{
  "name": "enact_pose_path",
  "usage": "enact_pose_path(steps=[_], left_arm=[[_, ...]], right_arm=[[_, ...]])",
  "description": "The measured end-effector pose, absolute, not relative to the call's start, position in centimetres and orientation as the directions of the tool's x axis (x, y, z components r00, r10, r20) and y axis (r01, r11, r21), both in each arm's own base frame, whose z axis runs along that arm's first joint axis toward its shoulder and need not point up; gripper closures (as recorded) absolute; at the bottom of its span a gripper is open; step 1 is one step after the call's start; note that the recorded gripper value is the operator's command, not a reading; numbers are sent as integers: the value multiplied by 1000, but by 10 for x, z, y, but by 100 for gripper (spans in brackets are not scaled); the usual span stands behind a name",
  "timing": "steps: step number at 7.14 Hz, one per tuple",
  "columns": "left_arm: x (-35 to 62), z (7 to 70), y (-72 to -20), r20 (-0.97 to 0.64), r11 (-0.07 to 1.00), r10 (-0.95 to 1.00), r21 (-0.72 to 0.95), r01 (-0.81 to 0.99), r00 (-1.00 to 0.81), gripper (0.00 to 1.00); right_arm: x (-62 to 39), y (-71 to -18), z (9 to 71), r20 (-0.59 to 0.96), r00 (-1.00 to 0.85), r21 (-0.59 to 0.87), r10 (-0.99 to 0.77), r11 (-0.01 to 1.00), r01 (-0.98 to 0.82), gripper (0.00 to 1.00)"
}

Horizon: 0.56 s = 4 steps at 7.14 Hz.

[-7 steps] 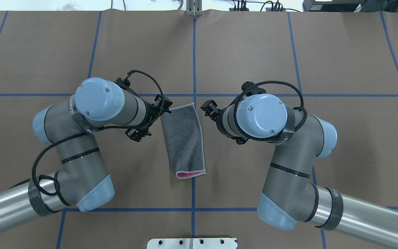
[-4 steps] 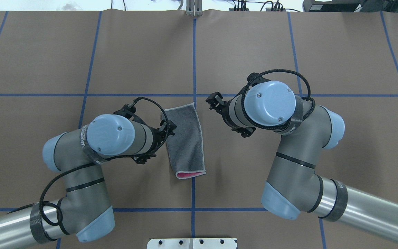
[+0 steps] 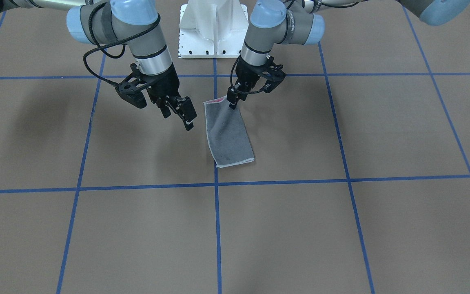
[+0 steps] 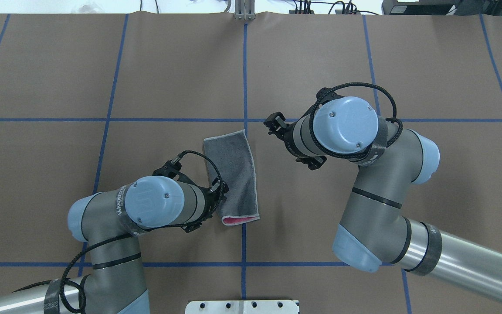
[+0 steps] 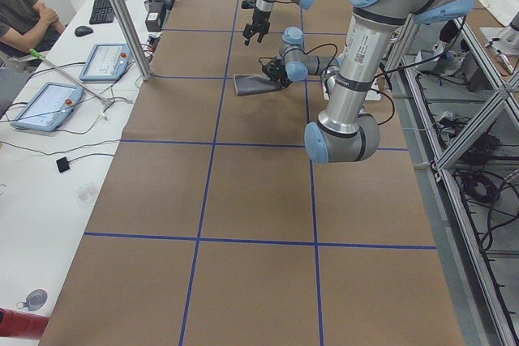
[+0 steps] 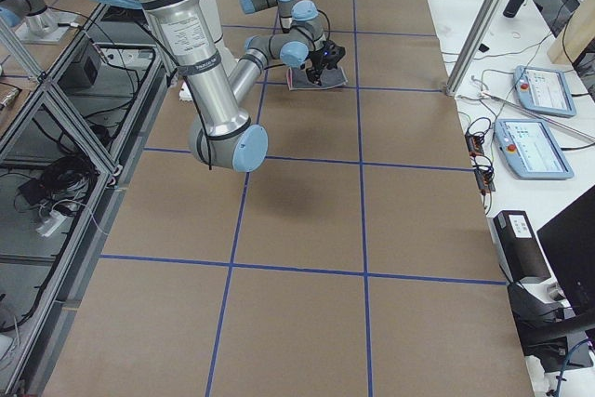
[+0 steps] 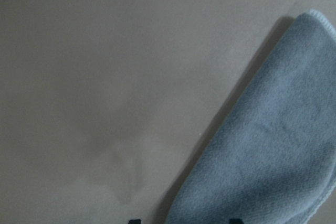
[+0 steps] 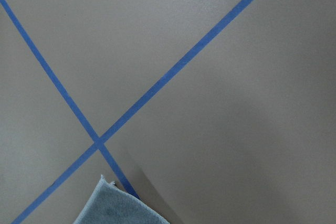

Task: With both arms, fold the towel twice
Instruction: 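Grasp the grey towel's near end with the left gripper while the right gripper waits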

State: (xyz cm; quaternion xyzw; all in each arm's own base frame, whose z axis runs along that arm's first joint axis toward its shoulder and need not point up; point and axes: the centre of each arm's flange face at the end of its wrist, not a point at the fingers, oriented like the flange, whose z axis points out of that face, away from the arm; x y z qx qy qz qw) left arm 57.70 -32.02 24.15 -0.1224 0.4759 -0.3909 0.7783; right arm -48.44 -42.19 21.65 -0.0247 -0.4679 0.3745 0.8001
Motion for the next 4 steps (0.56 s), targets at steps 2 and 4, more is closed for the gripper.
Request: enact_pose_path(steps=[2,4], left_arm=[[587,243,-306,-638,670,-725,-567,479,259,64],[590,241,-302,-640,675,-722,-566,473,263,100]], right_arm=[[-484,-422,218,729,283,-390,623,718,-577,0],[-484,-422,220,728,284,-389,625,717,-579,0]])
